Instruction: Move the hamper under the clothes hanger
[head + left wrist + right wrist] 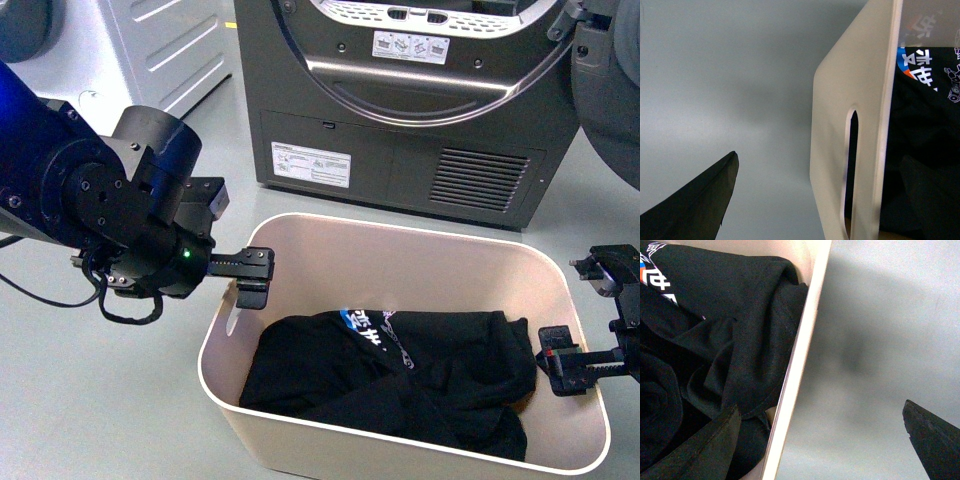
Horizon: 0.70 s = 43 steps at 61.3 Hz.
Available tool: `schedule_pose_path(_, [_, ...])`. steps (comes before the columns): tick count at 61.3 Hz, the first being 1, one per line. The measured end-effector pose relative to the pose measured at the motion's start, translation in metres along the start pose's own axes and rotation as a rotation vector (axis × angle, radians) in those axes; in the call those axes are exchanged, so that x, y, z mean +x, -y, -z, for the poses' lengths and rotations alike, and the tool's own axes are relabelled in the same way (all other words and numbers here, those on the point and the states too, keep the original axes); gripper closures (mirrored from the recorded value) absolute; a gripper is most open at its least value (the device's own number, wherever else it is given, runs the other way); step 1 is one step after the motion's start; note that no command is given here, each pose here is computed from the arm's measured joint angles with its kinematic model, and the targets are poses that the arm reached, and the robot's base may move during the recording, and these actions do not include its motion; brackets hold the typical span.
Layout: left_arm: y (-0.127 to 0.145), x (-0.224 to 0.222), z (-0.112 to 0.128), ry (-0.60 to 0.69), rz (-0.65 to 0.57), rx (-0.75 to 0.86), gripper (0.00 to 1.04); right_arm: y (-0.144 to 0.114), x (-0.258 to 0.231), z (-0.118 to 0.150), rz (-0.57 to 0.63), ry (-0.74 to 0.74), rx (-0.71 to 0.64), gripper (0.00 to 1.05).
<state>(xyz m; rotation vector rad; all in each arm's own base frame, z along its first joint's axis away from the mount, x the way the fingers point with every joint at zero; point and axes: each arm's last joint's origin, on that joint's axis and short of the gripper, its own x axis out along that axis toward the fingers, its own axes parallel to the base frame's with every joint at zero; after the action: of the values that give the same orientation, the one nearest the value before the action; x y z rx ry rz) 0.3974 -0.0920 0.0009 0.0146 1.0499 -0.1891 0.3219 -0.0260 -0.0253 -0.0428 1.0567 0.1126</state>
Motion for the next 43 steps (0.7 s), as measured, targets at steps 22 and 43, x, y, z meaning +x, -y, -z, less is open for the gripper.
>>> schedule_pose_path(22, [0.006, 0.011, 0.005, -0.027, 0.007, 0.014, 0.07, -0.006, 0.006, -0.007, -0.002, -0.007, -0.009, 0.07])
schedule_pose_path(43, [0.010, 0.011, 0.003, -0.022, 0.003, 0.022, 0.07, -0.010, 0.006, -0.007, 0.001, -0.013, -0.016, 0.07])
